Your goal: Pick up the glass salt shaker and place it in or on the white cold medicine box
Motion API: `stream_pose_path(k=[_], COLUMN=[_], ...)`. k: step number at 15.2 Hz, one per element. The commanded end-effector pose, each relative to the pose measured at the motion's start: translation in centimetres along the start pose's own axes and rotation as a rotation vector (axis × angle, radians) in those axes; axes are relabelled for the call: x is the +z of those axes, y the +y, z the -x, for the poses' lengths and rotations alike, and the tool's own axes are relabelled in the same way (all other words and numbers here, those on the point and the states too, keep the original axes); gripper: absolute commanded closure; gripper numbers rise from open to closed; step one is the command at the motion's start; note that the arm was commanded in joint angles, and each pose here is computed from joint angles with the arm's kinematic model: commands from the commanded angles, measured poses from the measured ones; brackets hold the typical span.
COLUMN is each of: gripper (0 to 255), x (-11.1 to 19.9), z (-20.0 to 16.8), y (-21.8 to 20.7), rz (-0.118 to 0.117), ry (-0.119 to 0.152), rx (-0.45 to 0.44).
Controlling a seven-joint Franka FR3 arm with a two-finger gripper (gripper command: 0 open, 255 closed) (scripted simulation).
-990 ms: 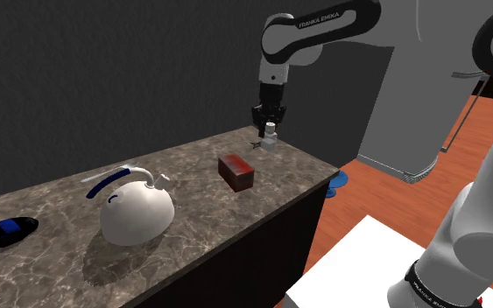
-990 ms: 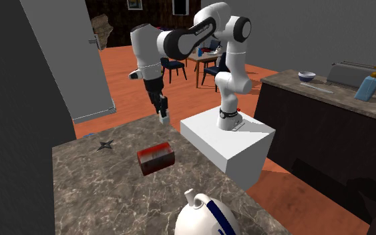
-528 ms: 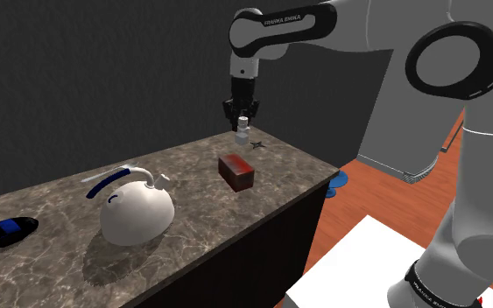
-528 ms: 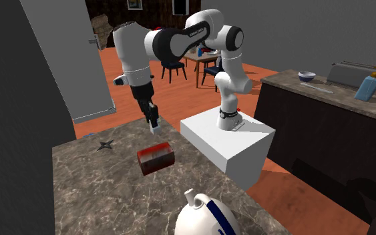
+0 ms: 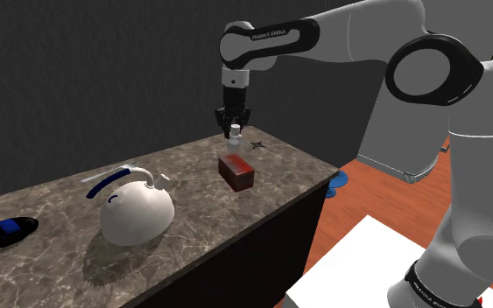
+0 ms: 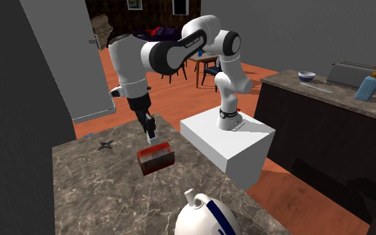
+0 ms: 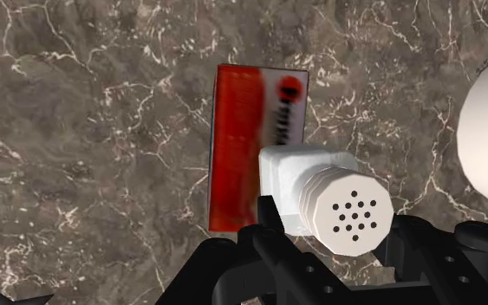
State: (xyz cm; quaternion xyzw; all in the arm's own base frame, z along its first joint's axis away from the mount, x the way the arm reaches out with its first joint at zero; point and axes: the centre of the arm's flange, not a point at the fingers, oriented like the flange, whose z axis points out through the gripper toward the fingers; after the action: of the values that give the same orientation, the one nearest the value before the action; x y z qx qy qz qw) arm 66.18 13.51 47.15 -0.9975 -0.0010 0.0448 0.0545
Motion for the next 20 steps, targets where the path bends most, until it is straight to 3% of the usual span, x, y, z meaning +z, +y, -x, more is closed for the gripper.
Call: stream_pose_path(k=[1, 9, 17, 18, 20], gripper=[255, 255, 255, 0, 0], x=[1.1, 5.2, 5.2, 5.2, 5.2], z=[0.0, -0.4, -0.4, -0.4, -0.4], y=[0.1, 0.5, 0.5, 0.5, 0.5], rz=[0.0, 0.0, 0.0, 0.0, 0.0], ry=[0.001, 0.001, 0.0, 0.0, 0.0], rx=[0.0, 0.0, 0.0, 0.0, 0.0])
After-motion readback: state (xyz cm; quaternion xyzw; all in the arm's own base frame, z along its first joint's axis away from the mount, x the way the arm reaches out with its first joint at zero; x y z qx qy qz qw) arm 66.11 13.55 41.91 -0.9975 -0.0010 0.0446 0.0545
